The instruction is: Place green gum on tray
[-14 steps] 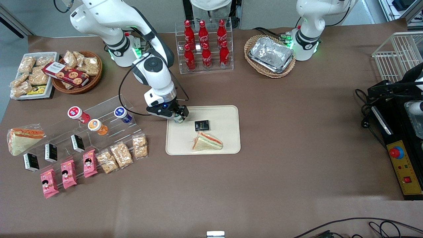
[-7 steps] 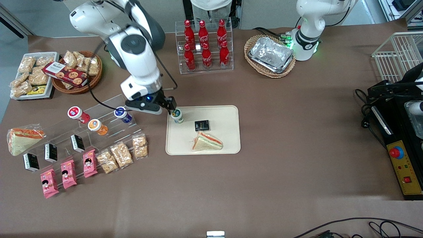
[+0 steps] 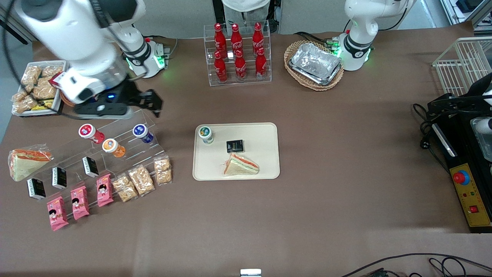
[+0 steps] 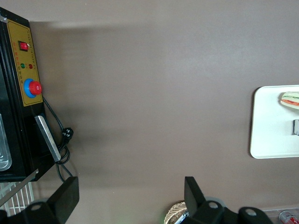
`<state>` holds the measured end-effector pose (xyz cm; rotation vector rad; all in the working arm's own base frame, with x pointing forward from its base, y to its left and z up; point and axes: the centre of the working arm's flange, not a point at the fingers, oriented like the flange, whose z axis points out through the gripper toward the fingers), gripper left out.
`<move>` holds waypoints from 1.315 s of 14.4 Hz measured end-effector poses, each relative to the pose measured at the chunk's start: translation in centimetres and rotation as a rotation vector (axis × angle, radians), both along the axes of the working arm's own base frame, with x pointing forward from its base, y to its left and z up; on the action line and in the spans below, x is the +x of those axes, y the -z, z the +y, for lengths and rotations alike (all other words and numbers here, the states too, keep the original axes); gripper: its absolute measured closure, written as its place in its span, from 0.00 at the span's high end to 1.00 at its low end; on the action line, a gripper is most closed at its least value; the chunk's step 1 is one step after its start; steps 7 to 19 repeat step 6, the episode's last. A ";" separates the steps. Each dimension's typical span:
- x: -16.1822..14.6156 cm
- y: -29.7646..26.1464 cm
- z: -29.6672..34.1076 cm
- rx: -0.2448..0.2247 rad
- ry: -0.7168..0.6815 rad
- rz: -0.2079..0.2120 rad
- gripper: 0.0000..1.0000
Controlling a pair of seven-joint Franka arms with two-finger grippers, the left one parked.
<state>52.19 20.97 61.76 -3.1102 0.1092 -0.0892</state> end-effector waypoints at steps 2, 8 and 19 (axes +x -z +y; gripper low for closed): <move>1.6 -0.4 -4.5 -0.008 -0.077 -0.008 1.00; 3.8 0.0 -14.1 -0.026 -0.210 -0.004 1.00; 3.8 0.0 -14.1 -0.026 -0.210 -0.004 1.00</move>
